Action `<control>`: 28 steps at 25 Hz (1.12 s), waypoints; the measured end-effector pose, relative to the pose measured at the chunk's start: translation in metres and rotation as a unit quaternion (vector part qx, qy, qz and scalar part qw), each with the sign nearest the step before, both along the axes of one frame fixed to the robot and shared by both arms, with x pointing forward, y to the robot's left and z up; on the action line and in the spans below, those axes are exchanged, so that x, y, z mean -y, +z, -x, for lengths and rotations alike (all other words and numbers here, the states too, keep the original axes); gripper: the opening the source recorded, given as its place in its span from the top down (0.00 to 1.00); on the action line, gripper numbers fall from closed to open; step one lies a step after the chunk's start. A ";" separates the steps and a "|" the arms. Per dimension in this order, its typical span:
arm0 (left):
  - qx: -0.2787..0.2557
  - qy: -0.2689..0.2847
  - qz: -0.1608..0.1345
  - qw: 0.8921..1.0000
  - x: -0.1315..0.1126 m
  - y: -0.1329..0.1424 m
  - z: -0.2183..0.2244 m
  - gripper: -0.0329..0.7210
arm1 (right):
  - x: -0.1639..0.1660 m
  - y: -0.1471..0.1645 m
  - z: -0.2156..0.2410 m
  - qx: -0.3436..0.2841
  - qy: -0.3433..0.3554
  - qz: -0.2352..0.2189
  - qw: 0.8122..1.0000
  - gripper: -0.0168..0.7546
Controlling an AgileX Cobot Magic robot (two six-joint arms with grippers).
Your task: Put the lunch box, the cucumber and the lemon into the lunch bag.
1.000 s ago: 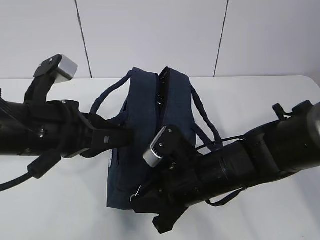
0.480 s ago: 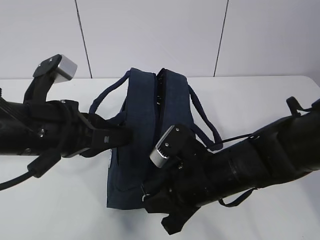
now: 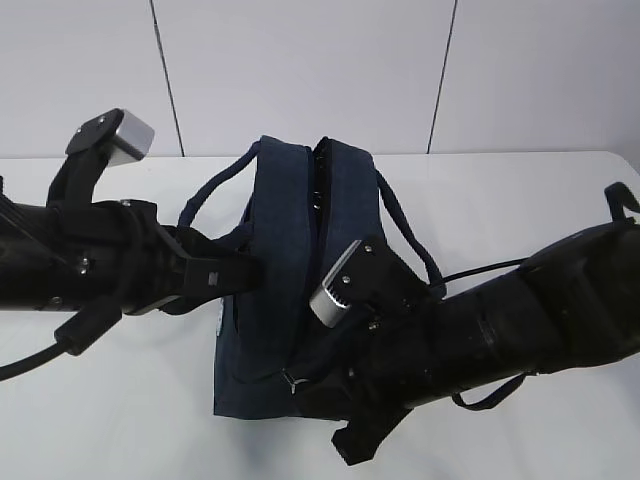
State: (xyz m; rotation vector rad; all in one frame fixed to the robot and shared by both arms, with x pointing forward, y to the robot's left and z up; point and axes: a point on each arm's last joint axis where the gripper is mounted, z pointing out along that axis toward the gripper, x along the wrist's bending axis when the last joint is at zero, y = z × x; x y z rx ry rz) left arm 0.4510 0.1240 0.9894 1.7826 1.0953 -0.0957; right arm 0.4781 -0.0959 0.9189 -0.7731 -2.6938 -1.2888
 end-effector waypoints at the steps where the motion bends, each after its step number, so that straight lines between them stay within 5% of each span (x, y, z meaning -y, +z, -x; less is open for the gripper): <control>1: 0.000 0.000 0.000 1.000 0.000 0.000 0.000 0.95 | 0.000 0.003 0.001 0.002 0.001 0.000 1.000 1.00; 28: 0.003 0.023 -0.016 1.000 -0.003 -0.002 -0.004 0.95 | 0.008 0.040 0.011 0.034 0.009 0.000 0.999 1.00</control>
